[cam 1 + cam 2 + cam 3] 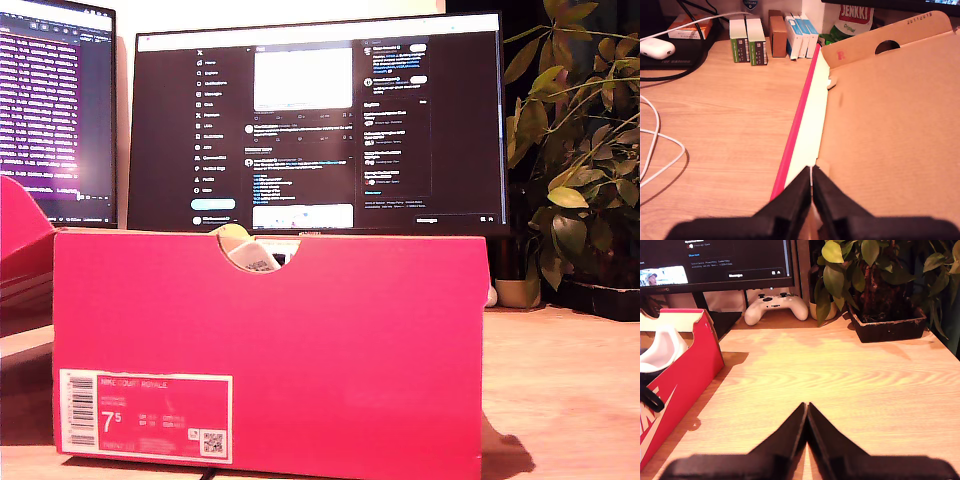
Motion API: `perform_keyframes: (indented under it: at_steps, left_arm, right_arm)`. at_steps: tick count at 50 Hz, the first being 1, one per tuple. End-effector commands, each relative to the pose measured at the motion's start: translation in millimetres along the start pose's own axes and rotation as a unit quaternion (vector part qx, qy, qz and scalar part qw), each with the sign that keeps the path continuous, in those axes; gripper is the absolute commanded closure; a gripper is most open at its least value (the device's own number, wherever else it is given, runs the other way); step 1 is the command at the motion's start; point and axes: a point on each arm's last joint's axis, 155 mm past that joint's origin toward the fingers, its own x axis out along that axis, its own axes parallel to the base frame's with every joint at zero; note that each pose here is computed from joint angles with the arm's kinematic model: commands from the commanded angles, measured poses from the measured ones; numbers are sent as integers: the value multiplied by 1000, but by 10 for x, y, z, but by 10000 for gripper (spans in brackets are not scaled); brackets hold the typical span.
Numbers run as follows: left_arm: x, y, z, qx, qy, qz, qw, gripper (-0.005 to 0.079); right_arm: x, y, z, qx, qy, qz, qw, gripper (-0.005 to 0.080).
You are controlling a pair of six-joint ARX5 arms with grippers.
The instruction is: Close the red shoebox by pushing the lid with your left arm and holding the box in place with your right arm
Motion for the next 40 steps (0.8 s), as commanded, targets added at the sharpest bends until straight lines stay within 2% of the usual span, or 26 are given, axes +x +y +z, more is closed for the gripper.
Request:
perform_keyframes:
  at_steps: [1, 9, 17, 20, 25, 29, 31, 40]
  left_arm:
    - [39, -2, -77, -2, 3, -3, 1000, 761]
    - [38, -27, -78, -24, 4, -9, 1000, 761]
    - [38, -27, -80, -24, 4, -9, 1000, 761]
    - [38, -29, -72, -25, 2, -10, 1000, 761]
    - [37, -56, -15, -64, -8, -17, 998, 761]
    - [24, -132, 114, -97, -29, -38, 994, 761]
    - [9, -189, 208, -138, -43, -56, 988, 761]
    - [-153, -401, 677, -200, -104, -124, 966, 761]
  right_arm:
    - [25, 1, -73, -12, 4, 1, 1000, 764]
    - [25, 1, -71, -12, 4, 1, 1000, 764]
    - [25, 10, -72, -9, 4, 3, 1000, 764]
    - [24, 24, -72, 7, 4, 7, 1000, 764]
    - [24, 36, -49, 55, 0, 10, 998, 764]
    - [18, 58, 11, 104, -9, 17, 994, 764]
    - [10, 119, 45, 123, -11, 34, 992, 764]
    - [-65, 383, 170, 189, -6, 106, 976, 764]
